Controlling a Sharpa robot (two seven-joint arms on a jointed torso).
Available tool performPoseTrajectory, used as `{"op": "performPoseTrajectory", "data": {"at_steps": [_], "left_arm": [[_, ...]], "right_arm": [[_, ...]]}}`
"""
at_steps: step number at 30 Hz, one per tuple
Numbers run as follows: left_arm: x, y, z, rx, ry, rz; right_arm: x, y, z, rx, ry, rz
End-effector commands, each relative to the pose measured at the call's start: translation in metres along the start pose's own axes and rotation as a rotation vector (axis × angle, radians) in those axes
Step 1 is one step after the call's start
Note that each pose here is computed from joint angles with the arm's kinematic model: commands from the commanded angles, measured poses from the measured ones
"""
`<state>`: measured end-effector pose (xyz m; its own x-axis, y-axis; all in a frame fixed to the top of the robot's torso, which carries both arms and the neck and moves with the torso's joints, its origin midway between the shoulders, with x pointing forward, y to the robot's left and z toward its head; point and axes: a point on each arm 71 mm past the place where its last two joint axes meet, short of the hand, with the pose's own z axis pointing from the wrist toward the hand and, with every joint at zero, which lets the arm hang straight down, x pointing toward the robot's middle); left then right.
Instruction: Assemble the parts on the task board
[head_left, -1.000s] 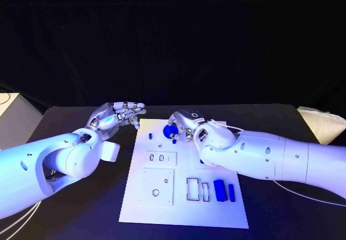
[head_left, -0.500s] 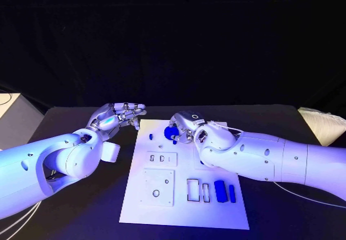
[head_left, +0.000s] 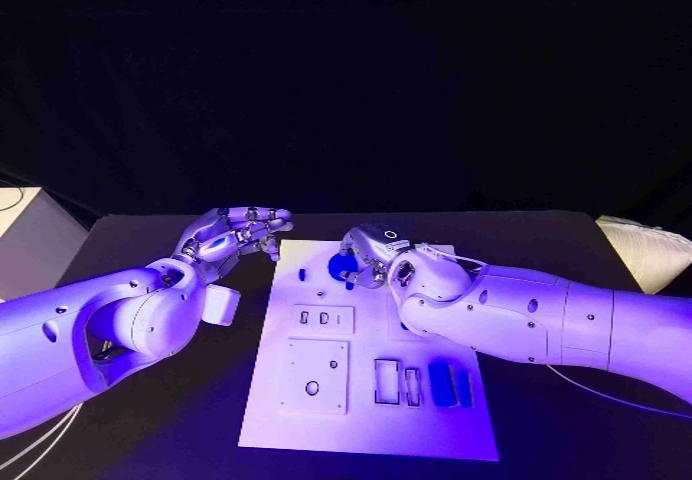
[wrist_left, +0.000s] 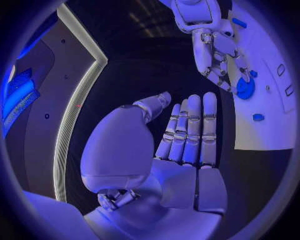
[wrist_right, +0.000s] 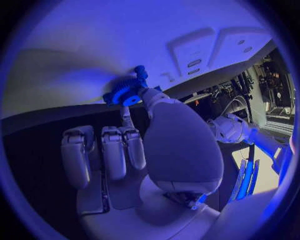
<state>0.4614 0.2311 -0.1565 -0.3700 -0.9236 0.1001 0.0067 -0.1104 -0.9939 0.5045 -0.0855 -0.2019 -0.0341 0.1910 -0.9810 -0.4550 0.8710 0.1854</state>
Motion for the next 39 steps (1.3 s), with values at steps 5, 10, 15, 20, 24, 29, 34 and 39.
{"op": "performPoseTrajectory", "data": {"at_steps": [5,10,15,20,24,29,34,39], "left_arm": [[0.0019,-0.0009,0.0004,0.004,0.02,-0.004],[0.002,-0.0009,0.0004,0.003,0.02,-0.004],[0.0019,-0.0009,0.0004,0.004,0.02,-0.002],[0.0017,-0.0009,0.0003,0.004,0.018,-0.001],[0.0018,-0.0009,0.0004,0.004,0.018,0.0],[0.0019,-0.0008,0.0008,0.004,0.018,0.0],[0.0021,-0.0007,0.001,0.004,0.018,0.0],[0.0027,-0.0008,0.0009,0.005,0.021,-0.001]], "right_arm": [[0.0031,0.0002,-0.0009,-0.008,0.043,0.017],[0.0035,-0.0002,-0.0017,-0.009,0.052,0.024],[0.004,-0.0014,-0.002,-0.005,0.06,0.027],[0.0047,-0.0024,-0.0018,-0.001,0.069,0.025],[0.0049,-0.0027,-0.0015,0.0,0.071,0.023],[0.0052,-0.0027,-0.0012,0.001,0.074,0.022],[0.0063,-0.0027,-0.0009,0.003,0.088,0.022],[0.0065,-0.0028,-0.0031,0.003,0.099,0.021]]}}
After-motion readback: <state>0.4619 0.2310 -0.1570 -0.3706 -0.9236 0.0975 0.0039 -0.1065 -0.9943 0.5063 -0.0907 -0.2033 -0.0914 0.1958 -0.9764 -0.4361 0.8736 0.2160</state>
